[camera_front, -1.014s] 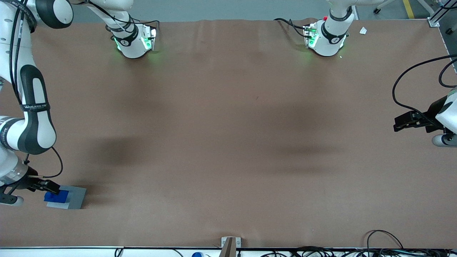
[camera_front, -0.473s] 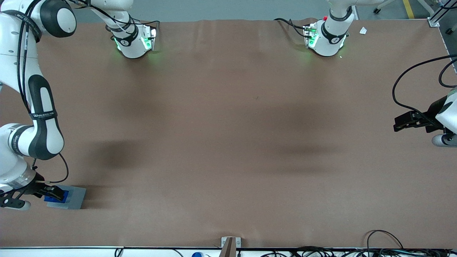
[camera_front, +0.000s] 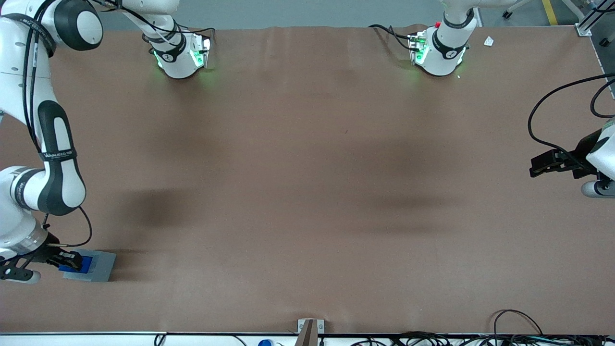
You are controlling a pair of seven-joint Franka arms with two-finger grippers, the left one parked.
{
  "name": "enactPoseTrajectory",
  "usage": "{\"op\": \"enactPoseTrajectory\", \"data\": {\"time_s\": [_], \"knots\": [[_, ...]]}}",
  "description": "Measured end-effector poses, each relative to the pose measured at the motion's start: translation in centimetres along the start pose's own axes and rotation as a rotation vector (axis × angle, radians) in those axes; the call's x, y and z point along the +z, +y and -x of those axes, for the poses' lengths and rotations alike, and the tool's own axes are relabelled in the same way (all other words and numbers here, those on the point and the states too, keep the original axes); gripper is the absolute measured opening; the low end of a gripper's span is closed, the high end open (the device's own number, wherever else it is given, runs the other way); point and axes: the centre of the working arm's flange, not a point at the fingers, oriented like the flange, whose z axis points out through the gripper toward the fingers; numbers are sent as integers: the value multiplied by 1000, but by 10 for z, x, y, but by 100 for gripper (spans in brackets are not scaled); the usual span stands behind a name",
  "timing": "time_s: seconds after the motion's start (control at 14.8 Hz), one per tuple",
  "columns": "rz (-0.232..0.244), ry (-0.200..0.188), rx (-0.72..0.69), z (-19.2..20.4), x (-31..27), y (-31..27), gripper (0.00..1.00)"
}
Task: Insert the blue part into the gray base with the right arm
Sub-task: 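Lift the blue part up out of the gray base with the right gripper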
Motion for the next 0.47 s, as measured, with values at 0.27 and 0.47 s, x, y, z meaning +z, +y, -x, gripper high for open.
{"op": "enactPoseTrajectory", "data": {"time_s": [0.27, 0.47], "knots": [[-2, -4, -4, 0, 0, -3, 51], [-2, -11, -4, -2, -2, -3, 51]]}}
